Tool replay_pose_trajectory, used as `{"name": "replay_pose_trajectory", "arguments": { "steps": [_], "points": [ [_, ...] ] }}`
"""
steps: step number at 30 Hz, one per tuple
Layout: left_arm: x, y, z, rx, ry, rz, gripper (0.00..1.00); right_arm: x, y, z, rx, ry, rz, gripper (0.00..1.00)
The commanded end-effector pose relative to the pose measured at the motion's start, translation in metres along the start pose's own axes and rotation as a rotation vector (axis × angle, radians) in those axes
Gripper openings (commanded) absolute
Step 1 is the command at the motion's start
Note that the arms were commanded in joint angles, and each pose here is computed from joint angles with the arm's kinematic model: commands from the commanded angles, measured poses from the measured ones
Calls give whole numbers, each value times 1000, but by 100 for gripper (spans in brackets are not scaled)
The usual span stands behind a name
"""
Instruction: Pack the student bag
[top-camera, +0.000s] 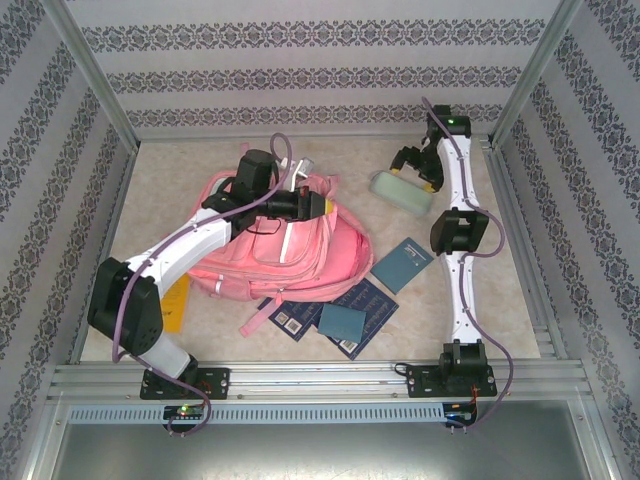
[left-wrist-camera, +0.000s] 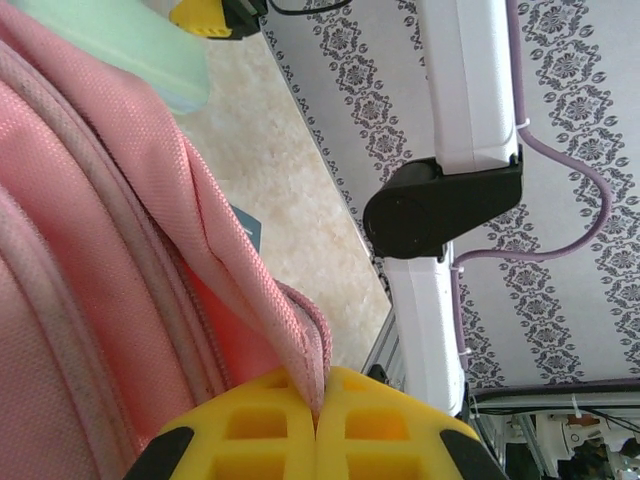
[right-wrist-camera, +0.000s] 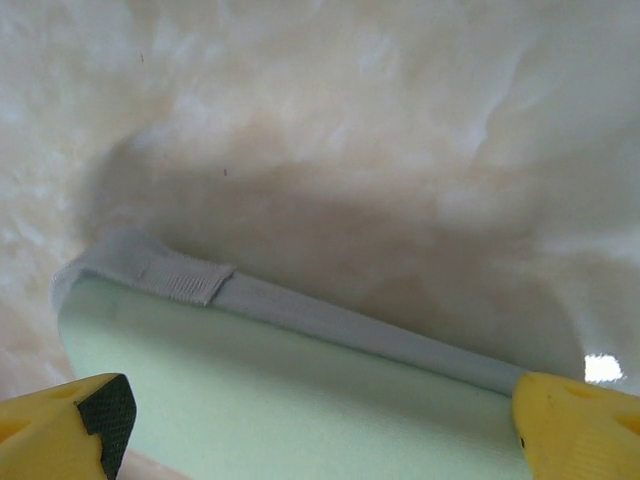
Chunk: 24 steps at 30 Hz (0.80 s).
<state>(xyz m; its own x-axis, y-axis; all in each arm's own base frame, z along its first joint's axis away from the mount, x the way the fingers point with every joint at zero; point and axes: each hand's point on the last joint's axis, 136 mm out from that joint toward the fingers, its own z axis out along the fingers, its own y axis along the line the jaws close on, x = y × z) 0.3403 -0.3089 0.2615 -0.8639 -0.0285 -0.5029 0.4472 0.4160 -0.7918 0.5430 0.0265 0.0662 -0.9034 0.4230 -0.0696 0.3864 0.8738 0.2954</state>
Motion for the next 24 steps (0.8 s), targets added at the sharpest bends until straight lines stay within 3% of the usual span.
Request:
{"name": "replay_pose_trajectory", "arguments": {
  "steps": [1,14,24],
  "points": [
    [-13,-33,-16,48,-51,101,0,16,7,-32,60,-18,-42,97],
    [-16,-50,-26,76,-76,119,0,50,10,-35,122,80,-41,97],
    [-19,-58,-31,88,-86,126,0,51,-19,-102,508,-95,-159,98]
  ]
}}
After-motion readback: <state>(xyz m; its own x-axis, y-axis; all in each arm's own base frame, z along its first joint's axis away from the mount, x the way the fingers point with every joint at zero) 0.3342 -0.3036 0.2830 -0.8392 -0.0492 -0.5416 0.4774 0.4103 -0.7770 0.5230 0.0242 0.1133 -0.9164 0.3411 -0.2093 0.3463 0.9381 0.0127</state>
